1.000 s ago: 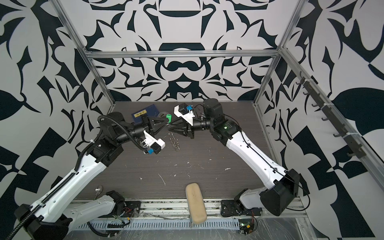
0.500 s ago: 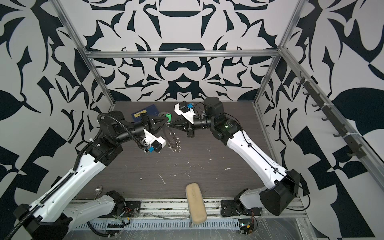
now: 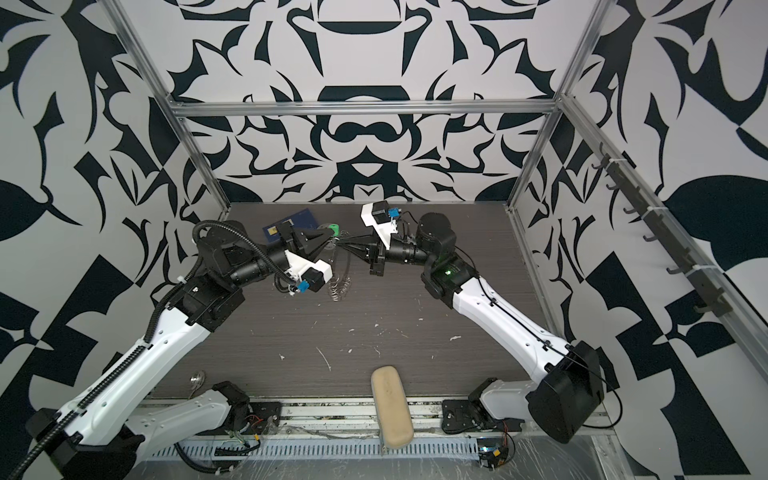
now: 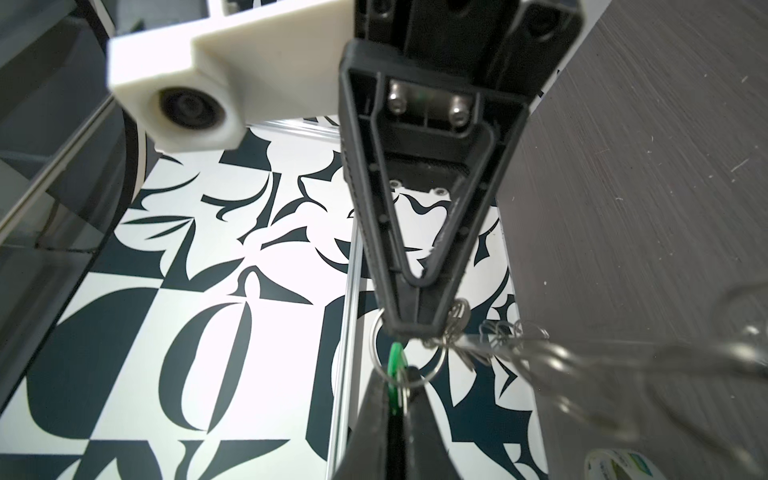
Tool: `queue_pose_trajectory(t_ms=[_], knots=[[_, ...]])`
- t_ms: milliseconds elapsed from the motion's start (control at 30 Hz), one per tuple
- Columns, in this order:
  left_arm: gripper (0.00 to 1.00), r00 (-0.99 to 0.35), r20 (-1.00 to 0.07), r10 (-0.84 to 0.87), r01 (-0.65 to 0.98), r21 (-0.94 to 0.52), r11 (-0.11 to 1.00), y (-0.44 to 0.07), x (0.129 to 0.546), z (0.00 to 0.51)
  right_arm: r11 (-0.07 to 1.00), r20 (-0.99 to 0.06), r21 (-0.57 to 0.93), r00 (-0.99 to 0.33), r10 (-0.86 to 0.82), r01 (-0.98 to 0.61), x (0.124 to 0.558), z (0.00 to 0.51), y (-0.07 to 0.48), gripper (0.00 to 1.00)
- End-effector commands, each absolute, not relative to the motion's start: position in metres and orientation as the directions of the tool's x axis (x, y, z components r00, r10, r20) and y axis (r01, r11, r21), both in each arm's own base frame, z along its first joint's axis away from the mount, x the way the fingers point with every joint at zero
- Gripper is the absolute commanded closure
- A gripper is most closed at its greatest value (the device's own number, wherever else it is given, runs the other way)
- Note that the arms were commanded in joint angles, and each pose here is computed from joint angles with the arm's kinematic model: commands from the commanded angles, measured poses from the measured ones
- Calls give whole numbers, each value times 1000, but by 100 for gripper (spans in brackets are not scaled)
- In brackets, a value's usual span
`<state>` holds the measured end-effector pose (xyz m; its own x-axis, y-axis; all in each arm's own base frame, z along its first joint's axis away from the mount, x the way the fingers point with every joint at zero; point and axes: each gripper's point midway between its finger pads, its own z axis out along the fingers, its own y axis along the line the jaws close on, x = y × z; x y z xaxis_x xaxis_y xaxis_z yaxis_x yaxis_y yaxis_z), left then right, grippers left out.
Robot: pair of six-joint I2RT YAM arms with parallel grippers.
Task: Remove the keys from the keyring
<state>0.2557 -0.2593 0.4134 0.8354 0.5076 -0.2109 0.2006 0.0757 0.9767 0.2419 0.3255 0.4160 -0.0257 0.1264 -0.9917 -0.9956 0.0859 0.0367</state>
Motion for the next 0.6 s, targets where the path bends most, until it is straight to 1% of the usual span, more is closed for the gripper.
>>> queue_pose_trajectory(t_ms=[0, 133, 267, 400, 567], knots=[[100, 830, -343, 440, 295, 939, 175, -258, 244, 433, 105, -926, -89, 121, 359, -990, 225, 489, 306, 100], [100, 810, -447, 380, 392, 894, 217, -264, 241, 436, 112, -902, -82, 121, 413, -990, 226, 497, 302, 100], [100, 801, -508, 316, 448, 859, 247, -270, 240, 434, 118, -896, -76, 120, 428, -990, 223, 501, 303, 100], [100, 804, -536, 257, 472, 838, 274, -276, 240, 437, 159, -889, -76, 139, 436, -984, 227, 500, 300, 100], [100, 802, -550, 235, 493, 830, 260, -285, 240, 431, 177, -879, -78, 152, 453, -981, 231, 503, 300, 100]])
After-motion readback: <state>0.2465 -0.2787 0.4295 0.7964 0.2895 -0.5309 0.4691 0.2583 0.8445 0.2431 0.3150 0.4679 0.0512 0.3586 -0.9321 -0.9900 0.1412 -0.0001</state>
